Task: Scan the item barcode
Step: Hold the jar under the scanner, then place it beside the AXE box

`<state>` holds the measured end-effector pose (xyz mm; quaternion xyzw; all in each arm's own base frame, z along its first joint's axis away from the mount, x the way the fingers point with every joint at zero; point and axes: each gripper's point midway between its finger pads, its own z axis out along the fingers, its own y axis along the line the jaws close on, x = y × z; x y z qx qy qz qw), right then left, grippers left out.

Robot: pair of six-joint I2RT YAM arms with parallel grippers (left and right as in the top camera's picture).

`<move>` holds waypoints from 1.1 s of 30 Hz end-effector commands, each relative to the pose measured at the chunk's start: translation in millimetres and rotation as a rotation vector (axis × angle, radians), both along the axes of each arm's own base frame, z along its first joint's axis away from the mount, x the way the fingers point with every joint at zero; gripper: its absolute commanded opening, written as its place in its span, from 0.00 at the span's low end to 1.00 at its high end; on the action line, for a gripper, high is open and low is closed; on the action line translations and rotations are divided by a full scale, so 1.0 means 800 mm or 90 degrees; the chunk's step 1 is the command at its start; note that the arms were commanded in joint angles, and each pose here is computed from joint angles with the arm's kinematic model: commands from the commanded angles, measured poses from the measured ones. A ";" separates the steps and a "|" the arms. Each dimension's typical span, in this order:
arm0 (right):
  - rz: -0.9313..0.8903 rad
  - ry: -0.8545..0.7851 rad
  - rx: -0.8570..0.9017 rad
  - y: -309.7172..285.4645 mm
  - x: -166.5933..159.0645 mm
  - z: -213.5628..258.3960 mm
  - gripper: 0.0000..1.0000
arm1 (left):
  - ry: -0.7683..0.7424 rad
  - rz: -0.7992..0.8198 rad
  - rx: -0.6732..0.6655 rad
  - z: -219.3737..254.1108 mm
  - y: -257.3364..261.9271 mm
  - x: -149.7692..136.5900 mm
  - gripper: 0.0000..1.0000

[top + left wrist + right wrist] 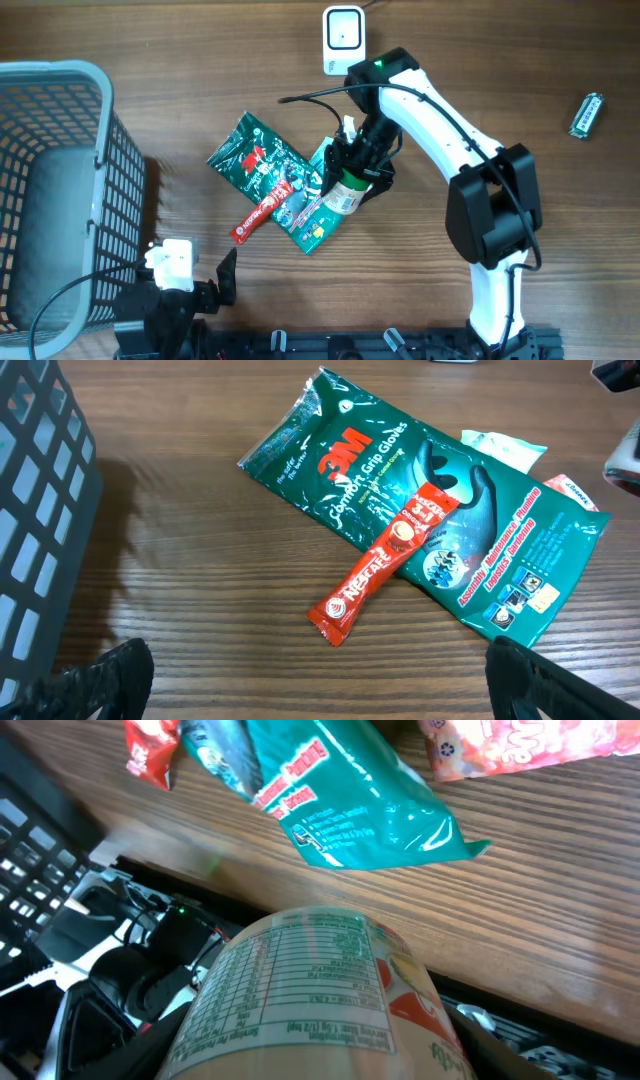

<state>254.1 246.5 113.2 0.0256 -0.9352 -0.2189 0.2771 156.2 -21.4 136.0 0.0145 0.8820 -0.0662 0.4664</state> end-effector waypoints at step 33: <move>-0.357 -1.144 -0.151 -0.043 0.479 0.081 0.58 | -0.006 0.000 -0.006 0.002 -0.001 0.000 1.00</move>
